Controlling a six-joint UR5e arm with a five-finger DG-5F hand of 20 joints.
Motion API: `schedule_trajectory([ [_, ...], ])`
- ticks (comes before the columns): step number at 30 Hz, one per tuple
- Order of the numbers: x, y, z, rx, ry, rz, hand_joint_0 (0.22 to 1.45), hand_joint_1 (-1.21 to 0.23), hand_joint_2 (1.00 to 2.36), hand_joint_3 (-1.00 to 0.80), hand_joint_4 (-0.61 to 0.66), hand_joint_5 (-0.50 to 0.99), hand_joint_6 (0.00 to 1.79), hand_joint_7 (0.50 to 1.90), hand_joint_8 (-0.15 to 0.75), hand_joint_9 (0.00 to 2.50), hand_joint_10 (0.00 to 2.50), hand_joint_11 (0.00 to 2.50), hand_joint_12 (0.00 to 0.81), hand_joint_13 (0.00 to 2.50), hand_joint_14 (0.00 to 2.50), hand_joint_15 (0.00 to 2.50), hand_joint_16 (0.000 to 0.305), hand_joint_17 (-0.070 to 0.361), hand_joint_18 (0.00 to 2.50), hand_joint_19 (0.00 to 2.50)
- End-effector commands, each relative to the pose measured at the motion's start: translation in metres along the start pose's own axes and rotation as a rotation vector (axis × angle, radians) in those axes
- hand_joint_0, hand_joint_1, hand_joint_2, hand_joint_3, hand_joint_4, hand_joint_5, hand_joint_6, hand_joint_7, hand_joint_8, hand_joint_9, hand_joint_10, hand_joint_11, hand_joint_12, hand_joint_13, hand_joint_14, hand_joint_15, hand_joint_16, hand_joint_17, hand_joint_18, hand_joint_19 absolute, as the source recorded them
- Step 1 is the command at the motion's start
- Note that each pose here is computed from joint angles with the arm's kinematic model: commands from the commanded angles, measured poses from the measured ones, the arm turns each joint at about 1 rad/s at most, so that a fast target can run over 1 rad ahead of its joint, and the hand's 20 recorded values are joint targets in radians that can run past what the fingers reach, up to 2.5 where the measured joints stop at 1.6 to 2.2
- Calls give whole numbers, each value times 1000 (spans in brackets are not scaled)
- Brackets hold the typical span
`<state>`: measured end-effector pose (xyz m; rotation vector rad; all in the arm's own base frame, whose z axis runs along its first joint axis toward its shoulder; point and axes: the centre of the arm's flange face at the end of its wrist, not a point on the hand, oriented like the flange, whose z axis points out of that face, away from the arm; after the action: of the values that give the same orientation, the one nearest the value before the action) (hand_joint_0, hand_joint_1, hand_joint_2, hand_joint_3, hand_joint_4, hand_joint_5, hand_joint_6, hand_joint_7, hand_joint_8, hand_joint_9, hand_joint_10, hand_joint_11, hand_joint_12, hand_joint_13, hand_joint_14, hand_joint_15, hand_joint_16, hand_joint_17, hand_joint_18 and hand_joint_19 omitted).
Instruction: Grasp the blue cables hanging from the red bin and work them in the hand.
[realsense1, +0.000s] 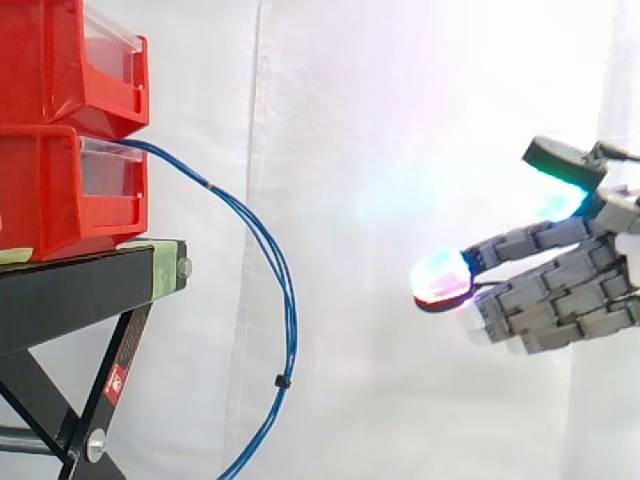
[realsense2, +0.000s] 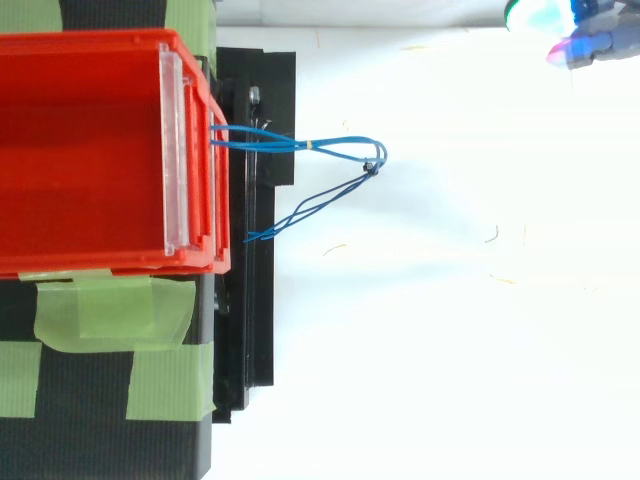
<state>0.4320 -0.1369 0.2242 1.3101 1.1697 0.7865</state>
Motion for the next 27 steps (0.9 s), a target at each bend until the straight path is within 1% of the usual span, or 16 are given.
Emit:
schedule_trajectory([
  [1, 23, -21, 29, -109, -16, 81, 703, -557, 1000, -1000, 178, -85, 6, 691, 277, 568, 5, 255, 324, 297, 4, 145, 52, 117, 0, 0],
  [3, 30, -26, 34, -124, -10, 109, 705, -558, 1000, -1000, 180, -76, 6, 693, 275, 579, 8, 274, 325, 309, 5, 144, 53, 118, 16, 0],
  [4, 39, -34, 42, -146, -3, 147, 705, -558, 1000, -1000, 180, -76, 5, 694, 275, 581, 6, 275, 325, 311, 5, 145, 53, 119, 18, 0],
  [6, 45, -36, 47, -159, 0, 161, 706, -558, 1000, -1000, 180, -74, 5, 695, 277, 589, 6, 293, 326, 320, 5, 151, 53, 118, 22, 0],
  [7, 50, -35, 50, -171, -3, 172, 706, -558, 1000, -1000, 180, -73, 5, 695, 277, 591, 7, 298, 327, 323, 5, 148, 53, 119, 24, 0],
  [10, 54, -27, 56, -186, -24, 179, 708, -558, 1000, -1000, 182, -62, 5, 701, 284, 619, 7, 317, 327, 338, 4, 158, 52, 118, 40, 0],
  [12, 57, -20, 60, -182, -72, 162, 708, -558, 1000, -1000, 186, -53, 5, 704, 284, 631, 10, 339, 331, 354, 5, 165, 53, 119, 51, 0],
  [13, 57, -20, 59, -180, -84, 155, 708, -558, 1000, -1000, 188, -53, 5, 701, 285, 637, 8, 346, 331, 360, 5, 169, 53, 119, 63, 0],
  [15, 63, -19, 58, -178, -92, 146, 708, -559, 1000, -1000, 189, -51, 5, 705, 286, 650, 8, 360, 332, 364, 5, 170, 52, 118, 74, 4],
  [16, 63, -19, 58, -178, -92, 146, 708, -559, 1000, -1000, 189, -50, 5, 706, 287, 652, 10, 360, 332, 364, 5, 173, 52, 118, 74, 0],
  [19, 72, -18, 57, -178, -84, 130, 707, -559, 1000, -1000, 182, -54, 5, 707, 279, 580, 7, 338, 332, 318, 5, 168, 53, 119, 26, 0],
  [21, 78, -14, 59, -184, -93, 113, 679, -534, 1000, -1000, 150, -109, 5, 688, 239, 323, 2, 153, 328, 122, 3, 131, 56, 127, 0, 0],
  [22, 80, -15, 60, -181, -99, 103, 679, -534, 1000, -1000, 150, -112, 5, 684, 230, 287, 1, 124, 326, 106, 3, 126, 57, 127, 0, 0],
  [24, 88, -21, 68, -170, -118, 85, 664, -522, 1000, -1000, 115, -180, 4, 639, 202, 125, 0, 0, 330, 45, 2, 108, 58, 132, 0, 0],
  [25, 96, -31, 77, -159, -122, 87, 660, -502, 1000, -1000, 94, -220, 3, 642, 192, 79, 1, 0, 326, 5, 3, 126, 59, 132, 0, 0],
  [27, 100, -35, 81, -156, -118, 88, 648, -492, 1000, -1000, 65, -273, 3, 609, 169, 27, 0, 0, 324, 0, 3, 111, 61, 138, 0, 0],
])
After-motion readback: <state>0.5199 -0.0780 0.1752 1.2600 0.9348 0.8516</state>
